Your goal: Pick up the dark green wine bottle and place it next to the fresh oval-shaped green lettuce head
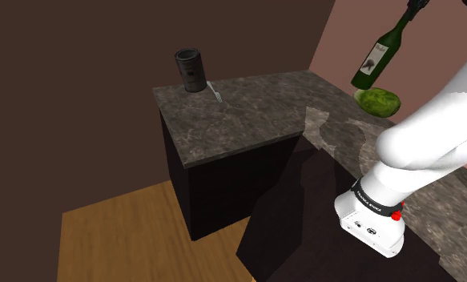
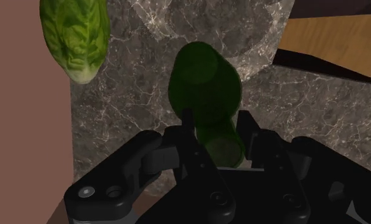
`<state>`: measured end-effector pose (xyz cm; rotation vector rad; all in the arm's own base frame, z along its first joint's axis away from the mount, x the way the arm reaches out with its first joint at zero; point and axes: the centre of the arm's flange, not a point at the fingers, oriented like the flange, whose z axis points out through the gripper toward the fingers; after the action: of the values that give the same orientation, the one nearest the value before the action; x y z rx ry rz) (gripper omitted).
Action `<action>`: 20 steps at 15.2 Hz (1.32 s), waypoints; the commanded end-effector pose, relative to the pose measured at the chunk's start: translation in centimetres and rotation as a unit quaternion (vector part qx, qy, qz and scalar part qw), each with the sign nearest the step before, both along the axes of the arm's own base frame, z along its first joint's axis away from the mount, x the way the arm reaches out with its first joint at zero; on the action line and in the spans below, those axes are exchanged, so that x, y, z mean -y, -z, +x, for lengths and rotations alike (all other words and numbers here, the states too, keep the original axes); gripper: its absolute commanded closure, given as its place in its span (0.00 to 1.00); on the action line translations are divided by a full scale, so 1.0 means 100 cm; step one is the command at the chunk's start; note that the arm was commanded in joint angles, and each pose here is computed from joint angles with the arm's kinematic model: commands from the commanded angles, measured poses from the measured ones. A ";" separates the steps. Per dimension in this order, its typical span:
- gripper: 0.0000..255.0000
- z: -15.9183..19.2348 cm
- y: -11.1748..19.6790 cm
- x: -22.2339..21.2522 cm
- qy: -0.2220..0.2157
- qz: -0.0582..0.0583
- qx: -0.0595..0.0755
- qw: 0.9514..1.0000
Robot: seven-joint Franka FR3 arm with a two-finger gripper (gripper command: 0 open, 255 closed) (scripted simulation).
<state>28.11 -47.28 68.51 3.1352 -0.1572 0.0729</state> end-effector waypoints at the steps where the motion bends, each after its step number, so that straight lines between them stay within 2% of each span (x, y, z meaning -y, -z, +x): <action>1: 1.00 -0.017 0.000 0.019 -0.001 0.000 0.000 1.000; 8: 1.00 -0.085 -0.001 0.087 -0.001 0.000 0.000 1.000; 20: 1.00 -0.085 0.063 0.087 -0.001 0.000 0.000 1.000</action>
<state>19.47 -56.02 62.85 3.1353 -0.1530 0.0725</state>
